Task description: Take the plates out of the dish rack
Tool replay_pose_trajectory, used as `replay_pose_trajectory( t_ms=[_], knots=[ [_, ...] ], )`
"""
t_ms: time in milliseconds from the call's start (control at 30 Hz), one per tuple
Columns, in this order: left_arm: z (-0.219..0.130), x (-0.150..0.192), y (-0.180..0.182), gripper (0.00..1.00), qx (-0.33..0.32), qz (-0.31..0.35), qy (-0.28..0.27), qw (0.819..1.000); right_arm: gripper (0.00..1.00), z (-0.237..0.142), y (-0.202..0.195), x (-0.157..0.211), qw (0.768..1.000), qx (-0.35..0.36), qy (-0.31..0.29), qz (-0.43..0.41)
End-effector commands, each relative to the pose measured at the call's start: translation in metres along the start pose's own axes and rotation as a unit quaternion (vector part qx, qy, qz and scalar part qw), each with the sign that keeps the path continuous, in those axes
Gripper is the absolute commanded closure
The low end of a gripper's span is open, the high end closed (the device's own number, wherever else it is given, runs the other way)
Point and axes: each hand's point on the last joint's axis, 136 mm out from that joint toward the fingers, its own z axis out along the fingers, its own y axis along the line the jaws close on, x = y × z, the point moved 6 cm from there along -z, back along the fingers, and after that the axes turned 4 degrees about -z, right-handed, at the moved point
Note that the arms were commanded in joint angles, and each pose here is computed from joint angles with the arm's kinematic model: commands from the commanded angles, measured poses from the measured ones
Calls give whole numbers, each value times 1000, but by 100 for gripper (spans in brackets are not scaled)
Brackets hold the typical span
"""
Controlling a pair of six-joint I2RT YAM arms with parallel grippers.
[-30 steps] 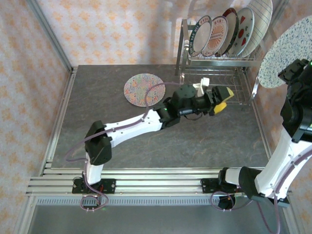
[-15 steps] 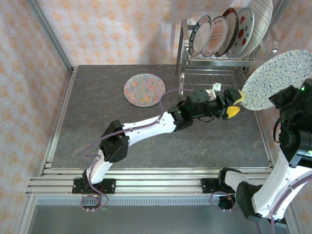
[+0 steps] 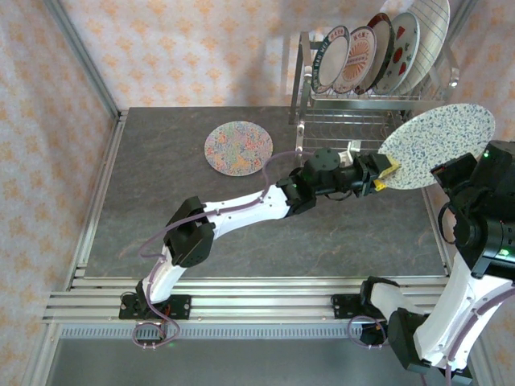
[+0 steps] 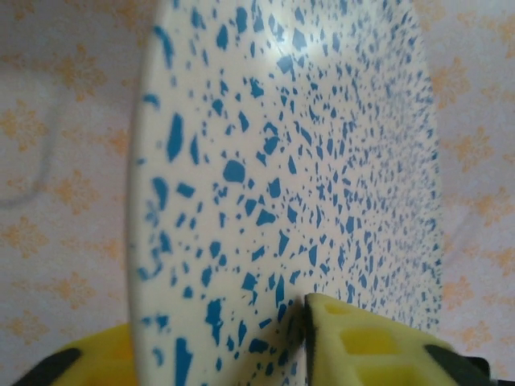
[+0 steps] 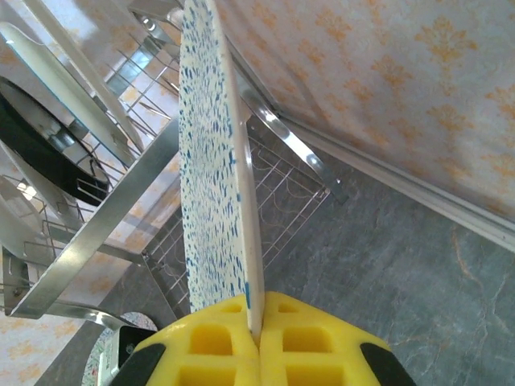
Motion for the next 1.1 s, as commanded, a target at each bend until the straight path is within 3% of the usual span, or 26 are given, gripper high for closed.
replay_pose_trajectory(
  t_ms=[0,167,367,433,567,667,833,1067],
  knots=[
    [-12,1,-28,78,37,12,8,999,100,-5,6,-1,999,-32,-10,22],
    [-22,-3,-30,99,38,17,4,999,100,-1,1,8,999,-27,7,36],
    [-33,-9,-39,100,37,37,7,999,100,2,-5,18,998,-18,26,48],
    [-37,-10,-43,100,33,49,8,998,91,1,-7,21,998,-12,27,50],
    [-50,-14,-51,100,31,72,8,997,57,2,-11,23,999,-4,27,44],
    [-60,-17,-57,100,19,95,14,995,41,1,-14,24,999,8,30,37],
    [-81,-18,-67,100,-12,138,31,990,30,1,-16,28,999,12,45,9],
    [-113,-21,-61,100,-80,190,45,977,27,13,-8,49,992,-24,122,-14]
  ],
)
